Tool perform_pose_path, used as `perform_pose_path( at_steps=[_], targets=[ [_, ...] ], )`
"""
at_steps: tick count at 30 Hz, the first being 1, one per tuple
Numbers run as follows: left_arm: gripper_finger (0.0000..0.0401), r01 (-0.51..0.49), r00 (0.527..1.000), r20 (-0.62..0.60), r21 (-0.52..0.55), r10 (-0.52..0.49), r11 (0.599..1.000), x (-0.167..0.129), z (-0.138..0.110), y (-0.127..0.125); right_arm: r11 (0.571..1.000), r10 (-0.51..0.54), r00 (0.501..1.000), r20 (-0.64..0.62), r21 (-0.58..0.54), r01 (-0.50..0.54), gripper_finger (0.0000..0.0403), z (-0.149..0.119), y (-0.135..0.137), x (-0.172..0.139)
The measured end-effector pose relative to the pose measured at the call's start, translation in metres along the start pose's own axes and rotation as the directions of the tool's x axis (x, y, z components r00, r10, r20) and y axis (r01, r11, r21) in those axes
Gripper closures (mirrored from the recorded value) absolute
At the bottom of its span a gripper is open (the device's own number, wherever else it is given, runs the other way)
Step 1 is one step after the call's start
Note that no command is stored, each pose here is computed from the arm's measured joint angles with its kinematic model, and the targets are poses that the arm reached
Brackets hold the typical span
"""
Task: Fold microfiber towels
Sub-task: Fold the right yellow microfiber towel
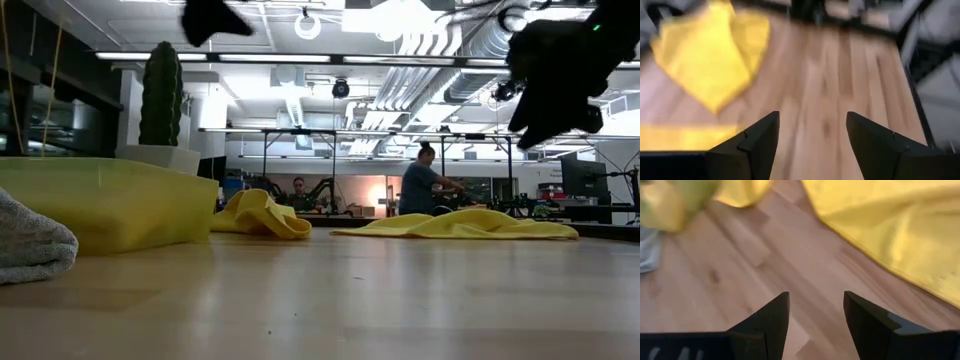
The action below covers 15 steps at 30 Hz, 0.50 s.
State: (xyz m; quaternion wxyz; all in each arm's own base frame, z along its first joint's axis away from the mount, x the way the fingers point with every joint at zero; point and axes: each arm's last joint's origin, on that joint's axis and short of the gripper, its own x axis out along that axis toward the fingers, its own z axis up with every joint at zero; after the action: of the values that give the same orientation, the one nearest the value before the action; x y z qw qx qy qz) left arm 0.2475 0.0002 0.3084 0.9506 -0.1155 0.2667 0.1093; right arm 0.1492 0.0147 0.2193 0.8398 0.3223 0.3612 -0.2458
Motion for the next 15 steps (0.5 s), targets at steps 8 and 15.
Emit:
perform_pose_path(
  at_steps=[8,15],
  targets=[
    [0.0207,-0.141,0.99,-0.002,-0.1,0.141,0.985,0.094,0.0,0.038,0.993,-0.087,0.994,-0.065,0.069,0.092,0.0224,0.018,-0.016,0.02],
    [0.0327,-0.25,0.959,-0.157,-0.076,0.236,0.965,0.19,-0.006,0.068,0.993,-0.047,0.999,0.012,0.105,0.045,0.0224,0.026,-0.02,0.009]
  ],
)
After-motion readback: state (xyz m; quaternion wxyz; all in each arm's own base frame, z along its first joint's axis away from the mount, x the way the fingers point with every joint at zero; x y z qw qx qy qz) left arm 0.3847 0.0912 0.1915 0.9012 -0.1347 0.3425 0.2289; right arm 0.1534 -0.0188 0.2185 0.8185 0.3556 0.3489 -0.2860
